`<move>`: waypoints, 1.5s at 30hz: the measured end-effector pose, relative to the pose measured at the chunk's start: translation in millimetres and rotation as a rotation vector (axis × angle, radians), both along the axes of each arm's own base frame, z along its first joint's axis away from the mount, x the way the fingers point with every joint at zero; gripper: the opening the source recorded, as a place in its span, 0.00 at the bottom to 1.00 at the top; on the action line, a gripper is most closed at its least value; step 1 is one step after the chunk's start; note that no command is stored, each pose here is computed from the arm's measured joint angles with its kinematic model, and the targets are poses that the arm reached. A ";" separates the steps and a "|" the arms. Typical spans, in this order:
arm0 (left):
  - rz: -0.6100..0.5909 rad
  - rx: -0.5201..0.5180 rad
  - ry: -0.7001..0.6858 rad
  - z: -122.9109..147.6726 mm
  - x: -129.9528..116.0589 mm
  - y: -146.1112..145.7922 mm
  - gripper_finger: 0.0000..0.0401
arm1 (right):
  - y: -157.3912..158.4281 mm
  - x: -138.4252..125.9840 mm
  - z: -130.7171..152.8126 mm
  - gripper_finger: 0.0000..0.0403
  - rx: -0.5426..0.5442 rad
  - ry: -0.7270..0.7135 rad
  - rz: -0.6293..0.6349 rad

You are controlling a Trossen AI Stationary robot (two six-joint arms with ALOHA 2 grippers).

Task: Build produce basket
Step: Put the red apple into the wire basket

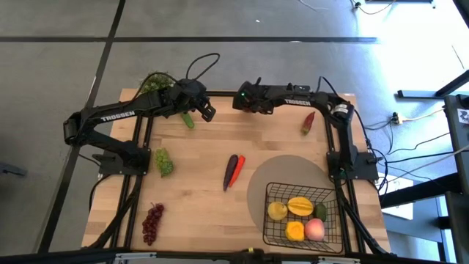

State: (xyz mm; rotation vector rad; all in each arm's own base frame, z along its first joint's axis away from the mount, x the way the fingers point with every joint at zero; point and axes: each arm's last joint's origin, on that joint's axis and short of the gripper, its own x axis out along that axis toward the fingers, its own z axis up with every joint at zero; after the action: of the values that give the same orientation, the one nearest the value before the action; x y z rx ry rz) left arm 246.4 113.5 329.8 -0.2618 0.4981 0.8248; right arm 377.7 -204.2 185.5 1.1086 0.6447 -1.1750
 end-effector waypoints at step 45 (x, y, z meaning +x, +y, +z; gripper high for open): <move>0.000 0.000 0.000 -0.1 0.1 0.0 0.00 | -6.1 4.3 -6.3 0.72 -0.094 0.064 0.197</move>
State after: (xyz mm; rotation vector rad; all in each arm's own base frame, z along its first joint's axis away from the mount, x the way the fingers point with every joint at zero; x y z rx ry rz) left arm 246.5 113.5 329.7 -0.2618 0.4985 0.8249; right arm 382.0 -210.3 179.2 0.9099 0.7234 -1.0629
